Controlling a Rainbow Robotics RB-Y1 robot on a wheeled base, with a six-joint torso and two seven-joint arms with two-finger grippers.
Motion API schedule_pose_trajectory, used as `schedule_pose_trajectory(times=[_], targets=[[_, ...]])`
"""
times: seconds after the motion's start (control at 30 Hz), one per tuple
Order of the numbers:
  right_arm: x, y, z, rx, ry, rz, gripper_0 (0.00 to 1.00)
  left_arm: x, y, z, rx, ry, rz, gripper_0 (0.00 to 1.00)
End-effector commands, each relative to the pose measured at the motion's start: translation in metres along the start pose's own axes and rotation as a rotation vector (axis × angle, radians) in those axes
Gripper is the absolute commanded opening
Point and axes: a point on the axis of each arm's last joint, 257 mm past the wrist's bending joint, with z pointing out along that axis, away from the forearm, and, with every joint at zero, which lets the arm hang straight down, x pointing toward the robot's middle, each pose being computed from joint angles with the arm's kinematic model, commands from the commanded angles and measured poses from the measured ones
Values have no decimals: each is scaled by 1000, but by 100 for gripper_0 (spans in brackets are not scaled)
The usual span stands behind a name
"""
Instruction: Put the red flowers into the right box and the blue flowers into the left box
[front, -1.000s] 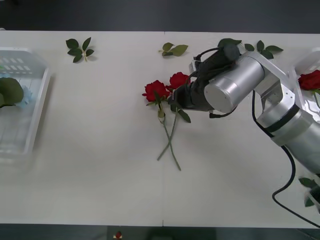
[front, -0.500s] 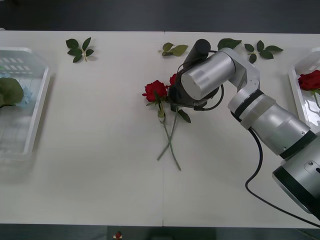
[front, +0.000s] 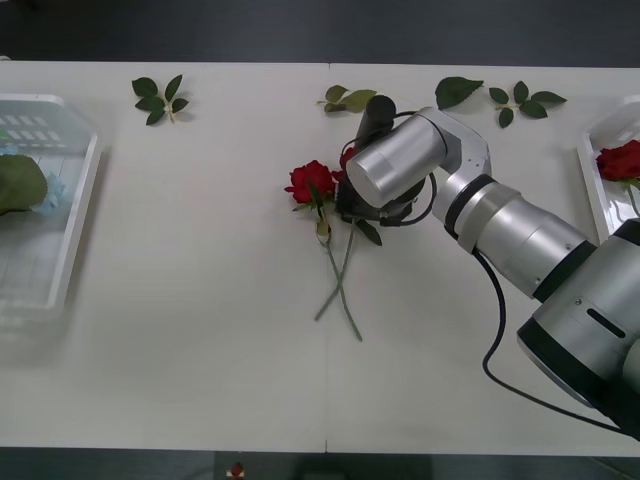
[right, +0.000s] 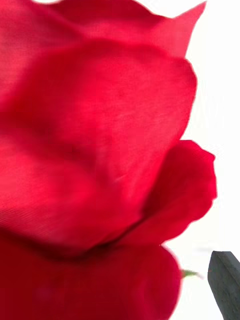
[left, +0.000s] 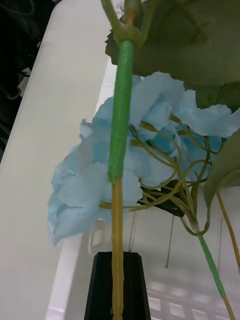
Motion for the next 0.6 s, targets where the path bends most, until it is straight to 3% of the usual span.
schedule_pose_trajectory(times=[0.03,0.07,0.1,0.17,0.3,0.43,0.5,0.6], targets=[[-14,28,-14,-44,-22,37,59,-18,-8,4,8,-31,34,4],[-15,28,-14,-44,-21,39,25,-17,-10,5,11,-30,33,5],[-13,29,-14,-46,-19,39,0,-17,-12,6,15,-28,37,7],[-13,29,-14,-48,-18,40,0,-17,-14,6,20,-28,34,13],[-13,30,-14,-51,-15,41,0,-15,-22,8,44,-26,15,38],[-13,30,-14,-51,-17,41,0,-6,-35,7,93,6,-13,54],[-13,31,-14,-52,-17,39,0,-4,-52,2,161,37,-40,69],[-13,31,-14,-54,-15,42,0,-8,-81,-12,262,69,-52,83]])
